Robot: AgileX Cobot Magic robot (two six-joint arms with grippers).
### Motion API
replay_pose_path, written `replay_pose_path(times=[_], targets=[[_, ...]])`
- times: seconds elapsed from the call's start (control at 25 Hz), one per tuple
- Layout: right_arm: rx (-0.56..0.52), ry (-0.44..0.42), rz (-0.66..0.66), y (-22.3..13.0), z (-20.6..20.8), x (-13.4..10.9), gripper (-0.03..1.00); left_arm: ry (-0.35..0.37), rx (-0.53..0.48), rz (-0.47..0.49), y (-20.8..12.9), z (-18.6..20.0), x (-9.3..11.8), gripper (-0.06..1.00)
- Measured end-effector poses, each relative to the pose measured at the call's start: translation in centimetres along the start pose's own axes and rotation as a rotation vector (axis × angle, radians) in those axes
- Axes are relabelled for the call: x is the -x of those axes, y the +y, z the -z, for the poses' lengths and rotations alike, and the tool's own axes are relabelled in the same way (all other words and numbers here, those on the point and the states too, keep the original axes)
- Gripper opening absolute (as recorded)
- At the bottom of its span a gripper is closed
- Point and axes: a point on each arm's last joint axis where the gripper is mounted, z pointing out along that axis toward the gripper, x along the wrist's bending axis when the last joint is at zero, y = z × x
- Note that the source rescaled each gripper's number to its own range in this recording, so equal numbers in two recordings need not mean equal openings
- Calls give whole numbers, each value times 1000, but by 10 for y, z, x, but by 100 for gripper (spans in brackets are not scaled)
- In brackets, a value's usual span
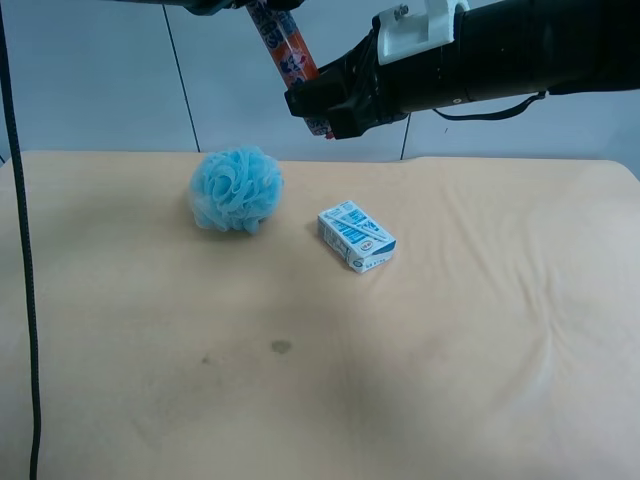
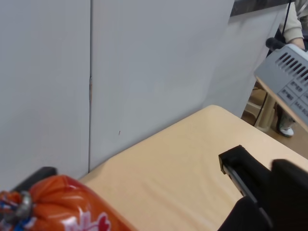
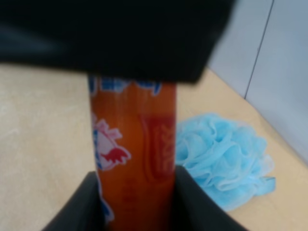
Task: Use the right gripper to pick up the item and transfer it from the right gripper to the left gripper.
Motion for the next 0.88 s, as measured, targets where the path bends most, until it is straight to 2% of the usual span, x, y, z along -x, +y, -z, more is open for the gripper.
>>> replay_pose_path(times=[0.08,0.28,0.36,0.88], targets=[[4,-1,-2,0,0,0,0,14,1,0,0,0,-1,57],[6,0,1,1,0,0,0,29,2,1,0,0,-3,13],[7,-1,0,1,0,0,0,13,2,16,0,0,-1,3],[6,-20,-1,1,-1,1,0,3,5,19,1,0,0,2]])
